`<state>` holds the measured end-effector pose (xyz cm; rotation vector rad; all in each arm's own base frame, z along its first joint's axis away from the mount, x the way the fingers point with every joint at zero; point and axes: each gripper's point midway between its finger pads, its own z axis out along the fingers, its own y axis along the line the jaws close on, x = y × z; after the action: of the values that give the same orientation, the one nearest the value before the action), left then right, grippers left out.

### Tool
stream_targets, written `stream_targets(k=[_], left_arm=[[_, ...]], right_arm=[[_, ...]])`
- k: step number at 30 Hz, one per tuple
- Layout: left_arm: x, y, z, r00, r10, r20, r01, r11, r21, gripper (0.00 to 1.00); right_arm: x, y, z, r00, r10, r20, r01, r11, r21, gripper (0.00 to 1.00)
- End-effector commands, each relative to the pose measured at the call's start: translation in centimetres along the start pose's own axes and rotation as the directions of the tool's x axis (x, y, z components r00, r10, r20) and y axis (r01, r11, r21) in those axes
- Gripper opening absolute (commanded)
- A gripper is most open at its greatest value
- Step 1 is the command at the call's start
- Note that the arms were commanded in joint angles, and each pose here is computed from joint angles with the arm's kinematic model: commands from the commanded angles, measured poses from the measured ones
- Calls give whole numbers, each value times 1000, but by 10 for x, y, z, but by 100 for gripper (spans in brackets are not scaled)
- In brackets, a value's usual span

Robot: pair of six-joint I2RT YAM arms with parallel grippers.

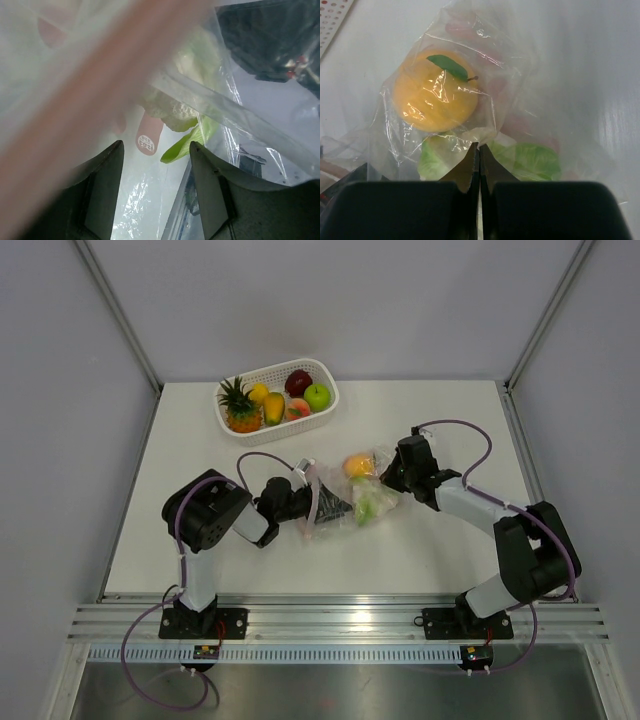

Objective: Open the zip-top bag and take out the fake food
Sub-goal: Pick up the fake vegetable from the zipper food storage bag.

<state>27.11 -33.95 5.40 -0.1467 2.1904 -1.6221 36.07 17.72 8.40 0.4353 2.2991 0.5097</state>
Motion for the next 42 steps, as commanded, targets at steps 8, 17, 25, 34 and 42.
stream_targets(k=[8,17,25,34,42], left_arm=[[-20,-34,10,992,109,64,-116,985,126,60],[-26,-42,12,988,127,87,-140,977,162,61],[-25,-28,19,989,127,70,-134,985,106,63],[-15,-30,31,991,130,17,-131,984,122,53],[-14,-34,31,991,137,7,-137,982,130,21]], right_arm=[[3,12,11,999,39,-25,-40,997,-60,0],[26,21,22,988,91,-121,-105,988,-115,0],[34,29,24,985,98,-145,-118,983,-142,0],[39,35,26,985,79,-151,-101,984,-145,0],[37,34,26,989,66,-135,-85,987,-134,0]])
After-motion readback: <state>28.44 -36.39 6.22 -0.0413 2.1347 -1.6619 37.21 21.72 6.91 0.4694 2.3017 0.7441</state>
